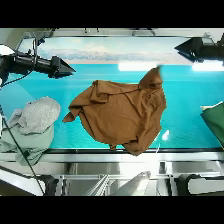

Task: Fold the shirts.

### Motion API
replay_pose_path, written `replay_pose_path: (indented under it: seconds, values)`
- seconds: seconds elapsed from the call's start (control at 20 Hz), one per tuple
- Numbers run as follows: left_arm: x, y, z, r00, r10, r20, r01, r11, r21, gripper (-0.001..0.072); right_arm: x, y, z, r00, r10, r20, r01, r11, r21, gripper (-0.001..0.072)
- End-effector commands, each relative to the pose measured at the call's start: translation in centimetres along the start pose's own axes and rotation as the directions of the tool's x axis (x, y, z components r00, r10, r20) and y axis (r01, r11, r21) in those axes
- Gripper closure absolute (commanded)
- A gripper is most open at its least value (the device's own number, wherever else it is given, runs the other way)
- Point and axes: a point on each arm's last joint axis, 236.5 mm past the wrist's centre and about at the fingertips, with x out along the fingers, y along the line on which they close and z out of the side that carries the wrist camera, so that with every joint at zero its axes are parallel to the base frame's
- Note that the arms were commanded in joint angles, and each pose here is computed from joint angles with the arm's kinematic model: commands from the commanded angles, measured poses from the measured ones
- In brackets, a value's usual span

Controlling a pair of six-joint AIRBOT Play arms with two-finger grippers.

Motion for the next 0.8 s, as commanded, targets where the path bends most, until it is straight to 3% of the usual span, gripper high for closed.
replay_pose_path:
  seconds: [0.0,0.1,0.3,0.35,0.45,0.75]
  values:
    - [-2.5,5.5,-1.0,0.995,0.055,-0.078,-0.066,0.986,-0.151,0.0379,-1.5,-3.0,-6.1,0.968,0.026,-0.248,0.006,0.992,0.127,0.038]
    - [-3.5,7.8,-4.8,0.975,0.089,-0.202,-0.132,0.968,-0.213,0.0378,-3.3,-4.1,-12.0,0.91,0.053,-0.411,0.045,0.973,0.225,0.038]
    - [-1.3,10.1,-13.6,0.904,0.081,-0.42,-0.232,0.918,-0.322,0.0378,-5.7,-6.5,-23.1,0.86,-0.001,-0.51,0.219,0.905,0.366,0.0381]
    - [-0.6,10.5,-15.2,0.889,0.086,-0.449,-0.25,0.914,-0.319,0.0378,-6.0,-7.8,-24.9,0.87,-0.058,-0.49,0.274,0.883,0.382,0.0379]
    - [1.5,10.4,-16.2,0.892,0.071,-0.446,-0.236,0.916,-0.325,0.0378,-5.7,-10.1,-27.1,0.888,-0.142,-0.438,0.339,0.846,0.412,0.0229]
    - [3.5,10.2,-18.7,0.813,0.15,-0.563,-0.309,0.93,-0.198,0.0378,-4.9,-8.8,-37.6,0.82,-0.038,-0.572,0.397,0.757,0.519,0.0212]
